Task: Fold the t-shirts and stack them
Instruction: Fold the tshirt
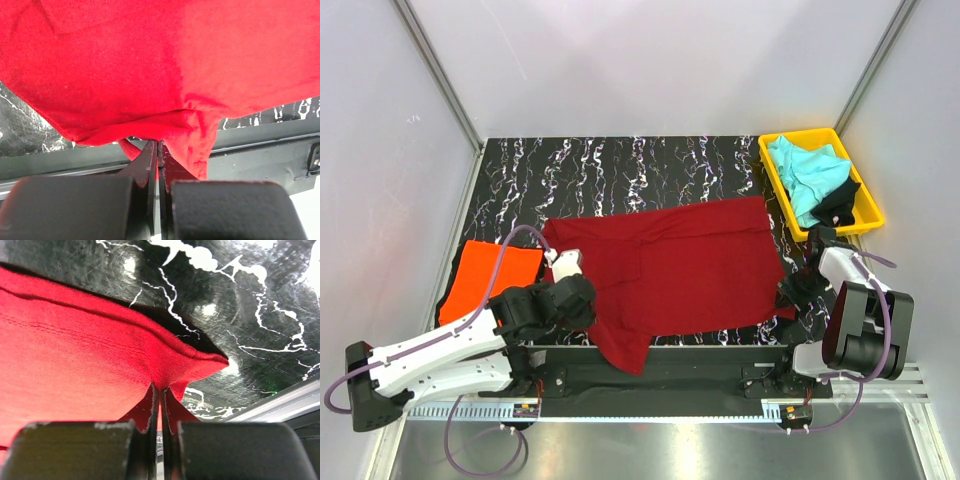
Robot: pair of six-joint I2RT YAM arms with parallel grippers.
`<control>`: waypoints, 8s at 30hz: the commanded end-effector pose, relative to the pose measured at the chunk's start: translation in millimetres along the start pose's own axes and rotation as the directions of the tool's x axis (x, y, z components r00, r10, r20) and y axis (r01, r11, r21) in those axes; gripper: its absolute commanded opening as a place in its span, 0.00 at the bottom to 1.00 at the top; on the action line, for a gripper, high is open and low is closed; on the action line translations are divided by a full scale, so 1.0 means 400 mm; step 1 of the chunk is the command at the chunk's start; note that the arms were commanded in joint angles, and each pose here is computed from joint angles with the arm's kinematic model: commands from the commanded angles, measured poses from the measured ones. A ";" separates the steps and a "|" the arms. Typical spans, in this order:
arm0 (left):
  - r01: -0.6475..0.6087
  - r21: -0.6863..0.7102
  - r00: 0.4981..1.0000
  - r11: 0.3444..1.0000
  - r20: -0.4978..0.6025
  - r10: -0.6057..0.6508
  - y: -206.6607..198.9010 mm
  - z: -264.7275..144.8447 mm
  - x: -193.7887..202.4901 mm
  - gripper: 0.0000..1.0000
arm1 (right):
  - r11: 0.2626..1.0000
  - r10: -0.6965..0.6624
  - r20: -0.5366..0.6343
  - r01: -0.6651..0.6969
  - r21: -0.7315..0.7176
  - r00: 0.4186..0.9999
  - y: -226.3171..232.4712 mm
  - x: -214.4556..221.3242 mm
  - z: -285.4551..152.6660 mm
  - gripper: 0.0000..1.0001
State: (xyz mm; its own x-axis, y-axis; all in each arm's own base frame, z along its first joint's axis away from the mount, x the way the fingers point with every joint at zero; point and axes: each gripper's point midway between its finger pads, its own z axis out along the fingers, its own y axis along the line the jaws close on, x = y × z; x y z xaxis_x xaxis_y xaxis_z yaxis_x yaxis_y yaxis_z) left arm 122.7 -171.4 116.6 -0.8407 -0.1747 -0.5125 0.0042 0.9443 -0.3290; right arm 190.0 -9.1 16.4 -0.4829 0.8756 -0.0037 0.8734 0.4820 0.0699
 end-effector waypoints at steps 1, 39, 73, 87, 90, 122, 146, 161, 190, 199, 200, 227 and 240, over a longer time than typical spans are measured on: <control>0.009 0.037 0.998 0.999 0.059 -0.011 -0.038 -0.029 -0.059 0.00 | 0.997 -0.067 -0.004 0.067 -0.031 0.998 0.010 0.005 -0.011 0.00; 0.058 -0.184 0.990 0.981 0.138 -0.033 0.032 0.109 -0.515 0.00 | 0.905 -0.367 -0.009 0.355 -0.233 0.930 0.371 -0.171 -0.089 0.02; 0.089 -0.268 0.995 0.959 0.061 -0.075 0.124 0.236 -0.579 0.00 | 0.877 -0.445 -0.041 0.426 -0.224 0.895 0.502 -0.204 -0.046 0.13; 0.093 -0.340 0.995 0.936 0.063 -0.076 0.178 0.265 -0.597 0.05 | 0.826 -0.548 0.113 0.557 -0.082 0.829 0.497 -0.293 -0.119 0.52; 0.070 -0.337 0.995 0.939 0.084 -0.044 0.176 0.239 -0.608 0.27 | 0.825 -0.537 0.190 0.559 -0.082 0.822 0.459 -0.280 -0.199 0.58; 0.189 -0.236 0.958 0.953 -0.168 -0.231 0.223 0.278 -0.185 0.25 | 0.926 -0.223 0.027 0.220 -0.306 0.974 0.286 -0.225 -0.031 0.60; 0.140 -0.445 0.927 0.884 -0.254 -0.275 0.326 0.313 -0.096 0.25 | 0.958 -0.284 0.167 0.285 0.016 0.944 0.176 -0.336 -0.002 0.00; 0.083 -0.263 0.980 0.961 -0.151 -0.126 0.229 0.225 -0.214 0.28 | 0.947 -0.314 0.167 0.321 -0.017 0.935 0.175 -0.310 -0.075 0.32; 0.098 -0.298 0.963 0.950 -0.211 -0.166 0.263 0.318 -0.137 0.29 | 0.665 -0.719 -0.129 0.624 -0.410 0.683 0.376 0.228 0.079 0.15; 0.124 -0.229 0.978 0.965 -0.136 -0.158 0.220 0.261 -0.178 0.28 | 0.683 -0.679 -0.013 0.626 -0.375 0.734 0.372 0.199 -0.051 0.36; 0.134 -0.215 0.979 0.968 -0.126 -0.163 0.209 0.253 -0.184 0.29 | 0.673 -0.683 0.000 0.630 -0.387 0.730 0.382 0.198 -0.060 0.37; 0.181 -0.125 0.978 0.976 0.131 -0.164 0.127 0.178 -0.405 0.54 | 0.655 -0.692 0.161 0.705 -0.272 0.704 0.398 0.080 -0.144 0.72; 0.455 -0.142 0.890 0.879 0.028 -0.456 0.069 0.295 -0.363 0.78 | 0.600 -0.698 0.270 0.747 -0.286 0.663 0.398 0.075 -0.310 1.00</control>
State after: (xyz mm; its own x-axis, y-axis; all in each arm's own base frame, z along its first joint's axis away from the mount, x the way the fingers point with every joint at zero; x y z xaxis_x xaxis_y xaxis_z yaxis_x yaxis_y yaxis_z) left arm 288.1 -134.8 71.0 -0.7965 -0.4982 -0.3426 -0.4010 0.8593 -0.3175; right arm 316.5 96.6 125.5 -0.9235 0.2706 -0.2719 0.1703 0.9244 0.3414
